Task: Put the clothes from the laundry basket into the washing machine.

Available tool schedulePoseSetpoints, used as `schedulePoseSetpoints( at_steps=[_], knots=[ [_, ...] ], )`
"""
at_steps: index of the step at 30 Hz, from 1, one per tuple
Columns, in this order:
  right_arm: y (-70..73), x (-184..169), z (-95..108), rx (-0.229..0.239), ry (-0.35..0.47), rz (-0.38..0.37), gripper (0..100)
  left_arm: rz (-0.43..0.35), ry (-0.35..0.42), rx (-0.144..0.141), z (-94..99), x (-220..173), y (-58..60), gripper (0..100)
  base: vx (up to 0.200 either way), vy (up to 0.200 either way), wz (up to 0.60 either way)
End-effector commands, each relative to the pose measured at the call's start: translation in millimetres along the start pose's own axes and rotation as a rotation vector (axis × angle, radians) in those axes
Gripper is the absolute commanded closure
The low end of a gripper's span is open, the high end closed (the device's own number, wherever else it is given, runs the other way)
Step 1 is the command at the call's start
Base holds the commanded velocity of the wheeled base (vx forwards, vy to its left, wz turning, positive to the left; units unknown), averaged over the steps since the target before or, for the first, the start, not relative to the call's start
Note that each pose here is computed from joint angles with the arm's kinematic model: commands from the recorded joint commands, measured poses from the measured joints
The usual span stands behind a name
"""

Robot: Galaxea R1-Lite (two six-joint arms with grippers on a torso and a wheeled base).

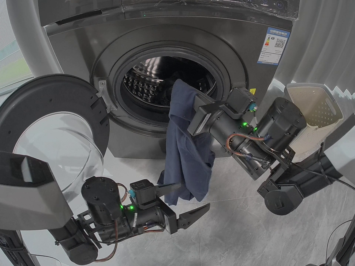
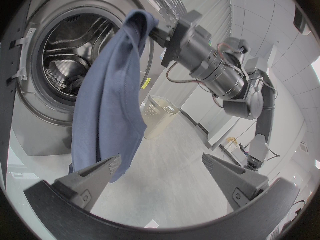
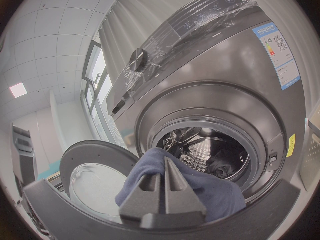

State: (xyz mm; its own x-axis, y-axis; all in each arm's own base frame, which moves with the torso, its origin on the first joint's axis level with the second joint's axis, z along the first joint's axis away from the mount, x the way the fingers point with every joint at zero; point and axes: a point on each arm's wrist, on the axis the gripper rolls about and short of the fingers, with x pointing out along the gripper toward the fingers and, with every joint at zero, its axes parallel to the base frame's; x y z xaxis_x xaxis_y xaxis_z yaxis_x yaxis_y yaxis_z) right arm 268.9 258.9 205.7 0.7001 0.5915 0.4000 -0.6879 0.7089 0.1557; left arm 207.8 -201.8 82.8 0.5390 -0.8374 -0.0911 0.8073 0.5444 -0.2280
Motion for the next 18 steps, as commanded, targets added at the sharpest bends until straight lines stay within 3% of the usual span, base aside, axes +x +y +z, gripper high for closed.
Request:
schedulePoseSetpoints(
  at_steps=[1, 7, 18],
  knots=[
    [-0.6, 14, -3, 0.002, -0.020, -0.017, 100, 0.038, 0.021, -0.005, -16.9, 26, 10.2, 0, 0.000, 0.000, 0.00],
    [-0.1, 18, 5, 0.010, -0.057, -0.030, 100, 0.101, -0.053, 0.002, -15.3, 57, 22.5, 0, 0.000, 0.000, 0.00],
    [4.5, 14, 10, 0.015, -0.060, -0.020, 100, 0.225, -0.077, 0.013, -15.5, 58, 44.8, 0, 0.000, 0.000, 0.00]
  ],
)
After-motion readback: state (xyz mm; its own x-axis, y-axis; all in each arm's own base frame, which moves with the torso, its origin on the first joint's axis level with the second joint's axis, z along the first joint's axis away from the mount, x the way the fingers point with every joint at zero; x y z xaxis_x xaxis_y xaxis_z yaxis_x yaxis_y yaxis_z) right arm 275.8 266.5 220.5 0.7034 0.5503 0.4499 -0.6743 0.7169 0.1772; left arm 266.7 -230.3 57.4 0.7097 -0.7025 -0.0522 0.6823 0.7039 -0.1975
